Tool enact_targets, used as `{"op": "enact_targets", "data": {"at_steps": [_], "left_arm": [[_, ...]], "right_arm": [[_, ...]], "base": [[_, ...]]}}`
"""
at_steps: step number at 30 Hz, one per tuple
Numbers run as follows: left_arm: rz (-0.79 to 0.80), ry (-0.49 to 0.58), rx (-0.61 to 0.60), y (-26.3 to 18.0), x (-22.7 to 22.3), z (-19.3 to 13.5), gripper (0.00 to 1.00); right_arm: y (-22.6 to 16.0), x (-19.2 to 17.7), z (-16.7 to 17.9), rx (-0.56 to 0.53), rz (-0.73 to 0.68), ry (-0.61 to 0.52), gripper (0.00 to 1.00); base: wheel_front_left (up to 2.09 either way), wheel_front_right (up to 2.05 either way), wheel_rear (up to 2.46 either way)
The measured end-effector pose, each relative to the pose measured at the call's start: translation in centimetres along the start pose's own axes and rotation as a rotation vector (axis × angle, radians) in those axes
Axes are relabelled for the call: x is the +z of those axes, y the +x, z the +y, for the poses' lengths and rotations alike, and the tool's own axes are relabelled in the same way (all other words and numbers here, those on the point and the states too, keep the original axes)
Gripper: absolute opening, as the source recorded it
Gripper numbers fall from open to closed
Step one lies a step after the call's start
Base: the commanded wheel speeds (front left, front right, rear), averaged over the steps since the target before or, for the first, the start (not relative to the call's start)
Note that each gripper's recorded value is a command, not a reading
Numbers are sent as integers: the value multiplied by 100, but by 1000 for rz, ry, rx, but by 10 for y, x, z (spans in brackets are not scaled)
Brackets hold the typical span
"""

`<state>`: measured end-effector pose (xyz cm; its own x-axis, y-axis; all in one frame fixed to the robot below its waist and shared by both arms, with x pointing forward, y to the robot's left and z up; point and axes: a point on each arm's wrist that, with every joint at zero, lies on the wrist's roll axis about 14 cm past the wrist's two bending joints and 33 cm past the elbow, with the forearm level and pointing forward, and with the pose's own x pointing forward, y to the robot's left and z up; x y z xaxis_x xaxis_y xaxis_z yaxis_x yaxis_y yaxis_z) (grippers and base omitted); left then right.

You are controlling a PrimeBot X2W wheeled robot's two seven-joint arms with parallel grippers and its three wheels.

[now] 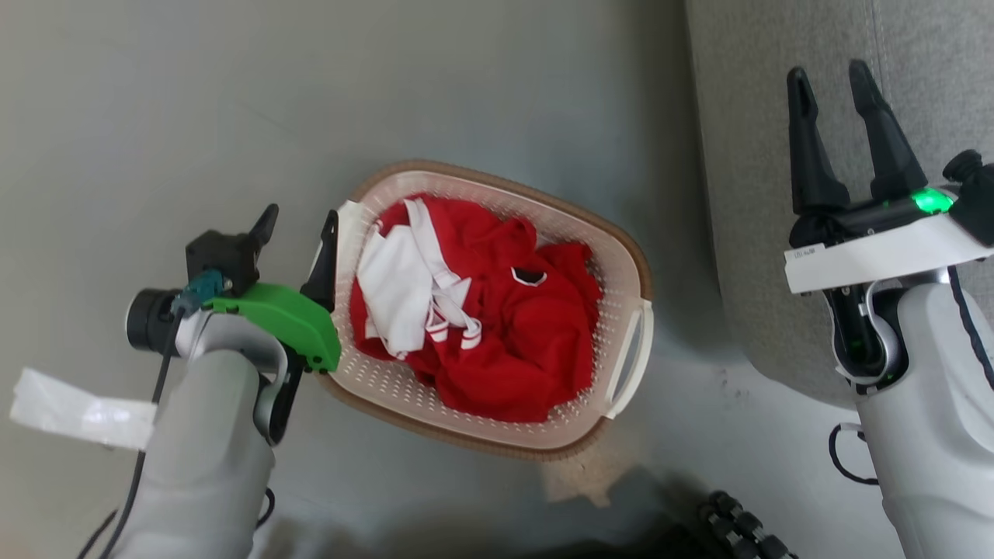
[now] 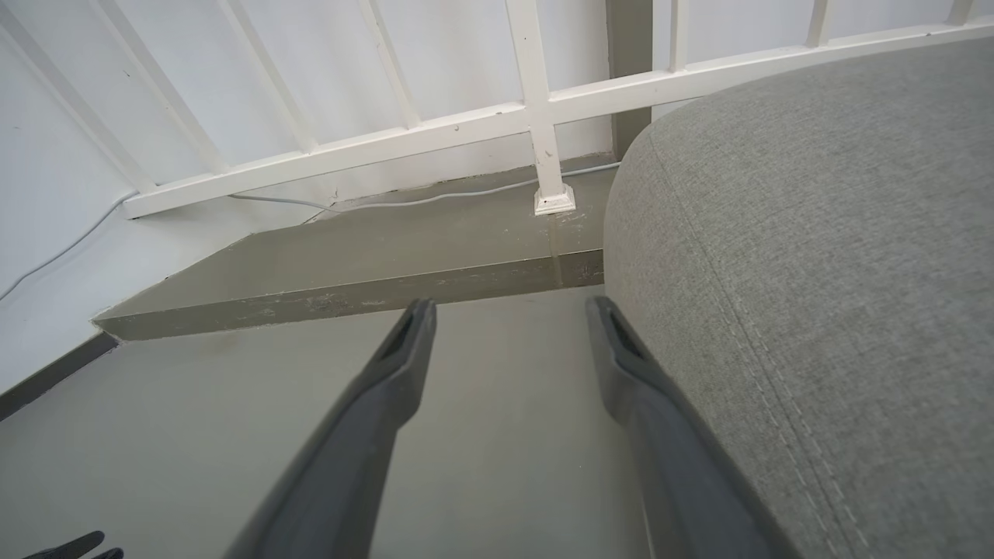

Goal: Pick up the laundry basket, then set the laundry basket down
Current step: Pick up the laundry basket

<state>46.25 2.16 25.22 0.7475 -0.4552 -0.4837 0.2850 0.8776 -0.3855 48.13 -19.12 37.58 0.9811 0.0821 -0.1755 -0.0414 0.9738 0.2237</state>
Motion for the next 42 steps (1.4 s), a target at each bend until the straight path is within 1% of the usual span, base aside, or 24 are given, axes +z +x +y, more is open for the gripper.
{"op": "enact_targets", "data": {"at_steps": [9, 15, 19, 25, 26, 27, 28, 29, 30, 31, 32, 39, 42], "left_arm": [[158, 46, -56, 27, -47, 0, 100], [280, 59, -95, 36, -83, -4, 100], [370, 73, -102, 40, -107, -1, 100], [434, 78, -108, 44, -125, 0, 100], [440, 76, -107, 44, -127, 1, 99], [445, 75, -106, 45, -128, 1, 81], [448, 74, -105, 44, -129, 1, 81], [452, 75, -104, 45, -130, 2, 45], [456, 76, -101, 45, -130, 3, 30], [460, 74, -96, 45, -131, 5, 23], [461, 74, -93, 45, -131, 6, 0], [445, 49, -86, 42, -125, 0, 0], [408, 12, -70, 43, -115, -1, 0]], "right_arm": [[8, -19, -16, -43, 31, 11, 100], [11, -27, -26, -69, 48, 8, 100], [10, -35, -35, -93, 66, 8, 100], [10, -39, -41, -111, 77, 2, 100], [10, -40, -42, -113, 78, 1, 100], [10, -40, -42, -114, 78, 2, 100], [10, -40, -42, -115, 79, 2, 100], [10, -40, -42, -115, 79, 2, 100], [10, -40, -43, -116, 79, 3, 100], [10, -40, -43, -117, 79, 3, 100], [10, -40, -43, -117, 79, 4, 100], [9, -36, -42, -119, 71, 8, 100], [10, -32, -40, -115, 62, 10, 100]], "base": [[0, 0, 0], [0, 0, 0], [0, 0, 0], [0, 0, 0], [0, 0, 0], [0, 0, 0], [0, 0, 0], [0, 0, 0], [0, 0, 0], [0, 0, 0], [0, 0, 0], [0, 0, 0], [0, 0, 0]]}}
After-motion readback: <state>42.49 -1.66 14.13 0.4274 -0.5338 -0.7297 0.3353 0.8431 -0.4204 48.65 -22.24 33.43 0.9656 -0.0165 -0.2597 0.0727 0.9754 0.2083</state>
